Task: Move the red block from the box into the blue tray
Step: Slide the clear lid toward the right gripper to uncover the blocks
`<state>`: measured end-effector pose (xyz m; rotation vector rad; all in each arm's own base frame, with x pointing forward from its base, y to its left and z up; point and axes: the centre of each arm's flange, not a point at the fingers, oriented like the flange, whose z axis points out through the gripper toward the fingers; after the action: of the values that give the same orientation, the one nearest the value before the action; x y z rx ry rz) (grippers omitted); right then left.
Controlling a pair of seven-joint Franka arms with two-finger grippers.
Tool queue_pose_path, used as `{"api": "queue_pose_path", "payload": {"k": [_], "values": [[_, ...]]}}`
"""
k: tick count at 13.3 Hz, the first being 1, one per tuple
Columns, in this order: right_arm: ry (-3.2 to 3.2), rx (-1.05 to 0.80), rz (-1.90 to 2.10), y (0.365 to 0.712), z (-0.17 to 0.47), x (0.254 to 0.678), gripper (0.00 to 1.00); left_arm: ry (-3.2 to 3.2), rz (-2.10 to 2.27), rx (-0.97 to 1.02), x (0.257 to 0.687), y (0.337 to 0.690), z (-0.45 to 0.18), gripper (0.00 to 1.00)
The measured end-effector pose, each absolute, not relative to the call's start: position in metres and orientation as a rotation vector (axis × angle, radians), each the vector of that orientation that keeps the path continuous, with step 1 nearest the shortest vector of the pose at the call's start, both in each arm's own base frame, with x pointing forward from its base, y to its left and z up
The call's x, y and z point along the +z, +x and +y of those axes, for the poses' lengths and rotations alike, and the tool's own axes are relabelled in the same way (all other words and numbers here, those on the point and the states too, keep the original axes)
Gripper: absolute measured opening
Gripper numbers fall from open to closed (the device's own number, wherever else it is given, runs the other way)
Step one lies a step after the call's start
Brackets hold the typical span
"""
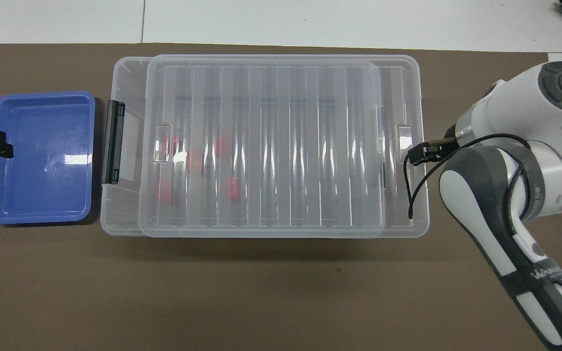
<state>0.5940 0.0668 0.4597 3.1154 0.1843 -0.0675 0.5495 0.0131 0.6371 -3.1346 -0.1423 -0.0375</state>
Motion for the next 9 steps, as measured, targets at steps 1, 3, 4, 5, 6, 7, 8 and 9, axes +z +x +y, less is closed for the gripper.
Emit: {"api": "queue_pose_path", "payload": {"k": [1,3,4,5,6,7,8,9], "values": [[3.113,-0.087,0.228,0.594,0.056,0.459,0.95,-3.135,-0.142,-0.037,0.637,0.550,0.013,1.00],[3.108,-0.114,0.317,0.593,0.037,0.459,0.96,-3.135,-0.142,-0.037,0.637,0.550,0.013,1.00],[3.104,-0.121,0.364,0.593,0.029,0.459,0.97,-3.135,-0.142,-0.037,0.637,0.550,0.013,1.00],[3.100,-0.128,0.415,0.592,0.020,0.459,0.97,-3.135,-0.142,-0.037,0.637,0.550,0.013,1.00],[3.095,-0.134,0.464,0.592,0.012,0.459,0.97,-3.135,-0.142,-0.037,0.637,0.550,0.013,1.00],[3.090,-0.136,0.513,0.592,0.004,0.459,0.97,-3.135,-0.141,-0.038,0.637,0.550,0.012,1.00],[3.079,-0.137,0.568,0.592,-0.001,0.459,0.97,-3.134,-0.171,-0.046,0.638,0.550,0.011,1.00],[3.056,-0.141,0.625,0.592,-0.005,0.459,0.97,-3.130,-0.270,-0.082,0.640,0.553,0.008,1.00]]}}
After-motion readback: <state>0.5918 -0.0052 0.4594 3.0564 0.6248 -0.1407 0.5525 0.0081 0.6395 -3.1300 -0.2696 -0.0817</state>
